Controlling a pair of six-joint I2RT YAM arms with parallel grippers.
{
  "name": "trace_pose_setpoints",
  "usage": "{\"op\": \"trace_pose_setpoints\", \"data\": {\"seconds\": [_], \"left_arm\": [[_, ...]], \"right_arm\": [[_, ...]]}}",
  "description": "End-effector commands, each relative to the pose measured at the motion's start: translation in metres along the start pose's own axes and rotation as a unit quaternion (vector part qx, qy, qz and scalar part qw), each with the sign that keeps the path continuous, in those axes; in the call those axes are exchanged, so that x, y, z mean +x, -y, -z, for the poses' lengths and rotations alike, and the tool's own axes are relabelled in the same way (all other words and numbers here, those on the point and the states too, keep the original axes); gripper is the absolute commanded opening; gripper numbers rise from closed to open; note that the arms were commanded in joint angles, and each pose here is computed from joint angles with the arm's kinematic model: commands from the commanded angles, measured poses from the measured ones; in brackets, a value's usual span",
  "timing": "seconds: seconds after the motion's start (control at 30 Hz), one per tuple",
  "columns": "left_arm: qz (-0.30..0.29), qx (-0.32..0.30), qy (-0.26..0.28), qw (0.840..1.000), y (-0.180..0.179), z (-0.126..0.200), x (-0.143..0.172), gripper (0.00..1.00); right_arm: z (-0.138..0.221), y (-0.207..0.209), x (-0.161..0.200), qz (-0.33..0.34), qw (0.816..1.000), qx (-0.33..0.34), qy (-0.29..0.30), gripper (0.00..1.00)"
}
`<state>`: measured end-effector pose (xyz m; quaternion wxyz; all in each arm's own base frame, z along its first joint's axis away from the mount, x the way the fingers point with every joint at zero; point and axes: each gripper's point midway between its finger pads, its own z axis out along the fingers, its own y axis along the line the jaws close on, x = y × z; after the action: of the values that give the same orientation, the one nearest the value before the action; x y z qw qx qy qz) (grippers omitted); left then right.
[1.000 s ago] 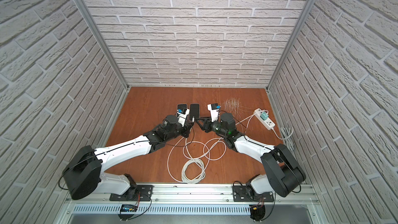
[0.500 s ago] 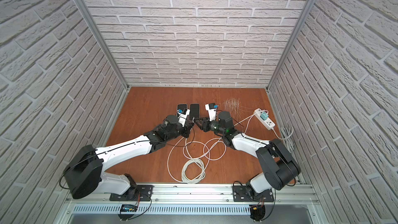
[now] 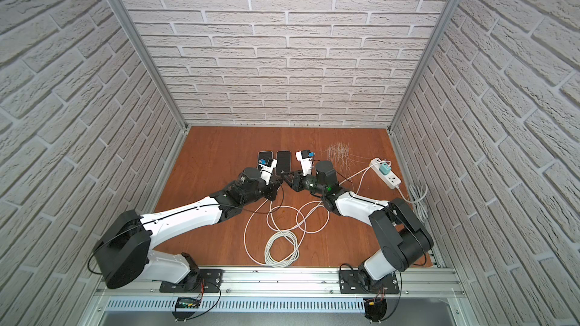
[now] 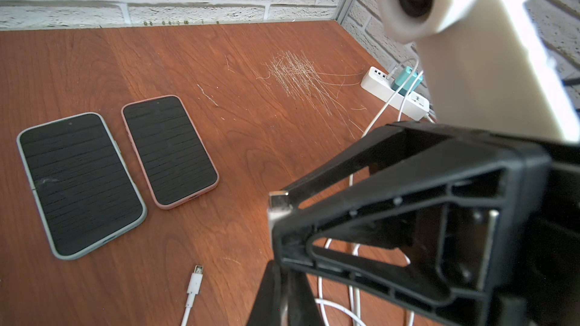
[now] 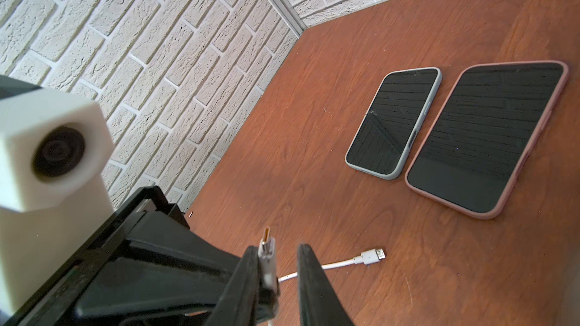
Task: Plug the charging cable into the phone
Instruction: Pick up the charging cable from the center of the board.
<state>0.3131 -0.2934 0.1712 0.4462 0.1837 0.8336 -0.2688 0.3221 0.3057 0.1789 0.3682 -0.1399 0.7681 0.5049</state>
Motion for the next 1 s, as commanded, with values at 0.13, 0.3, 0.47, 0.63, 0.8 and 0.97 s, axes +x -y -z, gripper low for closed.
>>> {"op": "trace_pose_setpoints", "data": {"seconds": [0.13, 0.3, 0.47, 0.63, 0.8, 0.97], "left_arm": [[0.003, 0.006, 0.016, 1.000, 0.004, 0.000, -0.007, 0.00], [0.010, -0.004, 0.003, 1.000, 0.000, 0.001, -0.002, 0.31], [0.014, 0.002, -0.009, 1.000, 0.000, 0.004, 0.011, 0.48], [0.014, 0.002, -0.014, 1.000, -0.002, 0.005, 0.017, 0.46], [0.008, 0.005, -0.009, 1.000, -0.001, 0.006, 0.015, 0.28], [0.005, 0.010, -0.009, 1.000, 0.001, 0.005, 0.015, 0.00]], "right_arm": [[0.001, -0.016, -0.012, 0.020, 0.999, -0.021, 0.017, 0.15], [0.009, -0.020, -0.019, 0.033, 0.999, -0.016, 0.032, 0.07], [0.016, -0.025, -0.022, 0.039, 0.998, -0.015, 0.043, 0.05], [0.016, -0.027, -0.022, 0.037, 0.998, -0.021, 0.042, 0.05], [0.015, -0.024, -0.020, 0.035, 0.998, -0.018, 0.039, 0.05], [0.013, -0.023, -0.019, 0.035, 0.999, -0.017, 0.036, 0.09]]}}
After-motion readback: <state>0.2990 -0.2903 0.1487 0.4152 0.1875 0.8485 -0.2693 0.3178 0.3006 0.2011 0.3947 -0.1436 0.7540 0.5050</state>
